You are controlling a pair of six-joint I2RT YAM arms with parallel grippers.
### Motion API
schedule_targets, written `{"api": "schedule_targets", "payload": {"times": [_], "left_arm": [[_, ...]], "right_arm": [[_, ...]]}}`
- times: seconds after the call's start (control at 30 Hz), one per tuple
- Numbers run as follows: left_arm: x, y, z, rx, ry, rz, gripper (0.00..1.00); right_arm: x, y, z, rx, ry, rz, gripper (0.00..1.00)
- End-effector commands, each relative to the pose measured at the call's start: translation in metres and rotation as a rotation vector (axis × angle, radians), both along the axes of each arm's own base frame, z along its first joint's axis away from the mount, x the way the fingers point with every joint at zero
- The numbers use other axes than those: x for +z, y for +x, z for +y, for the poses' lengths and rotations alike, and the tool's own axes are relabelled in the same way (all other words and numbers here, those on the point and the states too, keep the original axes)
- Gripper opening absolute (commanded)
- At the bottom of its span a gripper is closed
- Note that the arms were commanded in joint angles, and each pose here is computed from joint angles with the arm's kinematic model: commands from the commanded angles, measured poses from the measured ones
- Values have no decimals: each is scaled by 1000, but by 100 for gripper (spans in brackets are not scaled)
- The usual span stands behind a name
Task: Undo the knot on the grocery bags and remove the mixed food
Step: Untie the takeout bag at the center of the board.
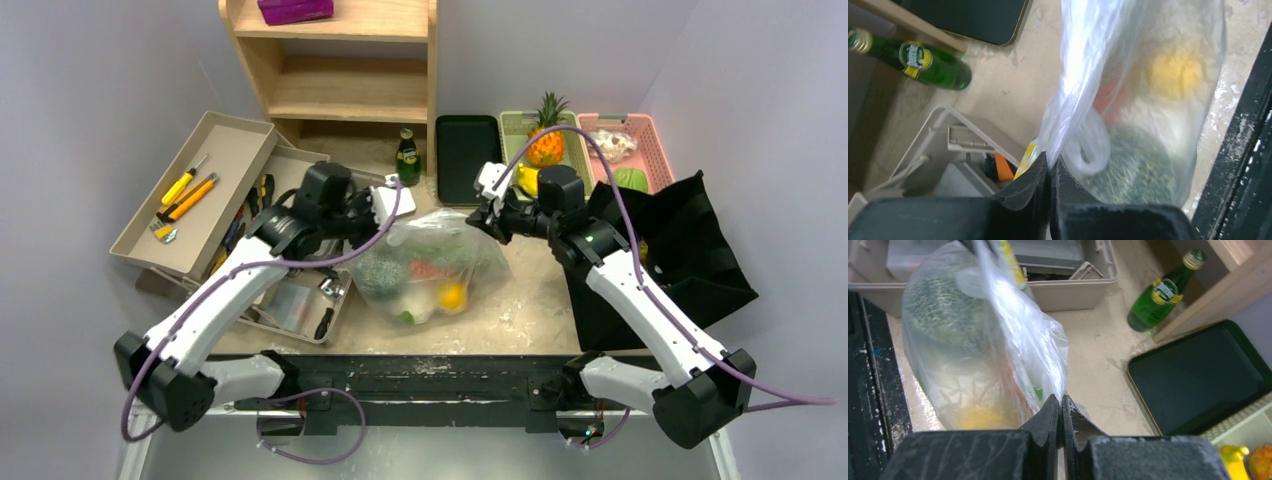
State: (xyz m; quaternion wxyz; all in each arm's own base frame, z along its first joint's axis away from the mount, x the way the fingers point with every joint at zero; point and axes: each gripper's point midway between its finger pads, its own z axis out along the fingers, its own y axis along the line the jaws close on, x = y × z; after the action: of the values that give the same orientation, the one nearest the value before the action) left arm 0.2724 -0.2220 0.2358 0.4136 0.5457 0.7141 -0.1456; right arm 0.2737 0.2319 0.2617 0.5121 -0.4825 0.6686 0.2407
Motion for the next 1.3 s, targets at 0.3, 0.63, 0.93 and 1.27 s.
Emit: {"api": "schedule_targets", "payload": {"times": [0.3, 0.63, 0.93, 1.27], "left_arm": [[87, -34, 44, -38, -201, -350, 0], [-3, -91, 17, -379, -76, -298, 0], [19, -88, 6, -426, -87, -357, 0], [24, -91, 7, -473, -52, -405, 0]], "right_arm": [[66, 46, -67, -269, 132, -20, 0], [-9, -22, -62, -69, 31, 136, 34], [49, -21, -23, 49, 102, 64, 99], [63, 10, 21, 185, 31, -46, 99]]}}
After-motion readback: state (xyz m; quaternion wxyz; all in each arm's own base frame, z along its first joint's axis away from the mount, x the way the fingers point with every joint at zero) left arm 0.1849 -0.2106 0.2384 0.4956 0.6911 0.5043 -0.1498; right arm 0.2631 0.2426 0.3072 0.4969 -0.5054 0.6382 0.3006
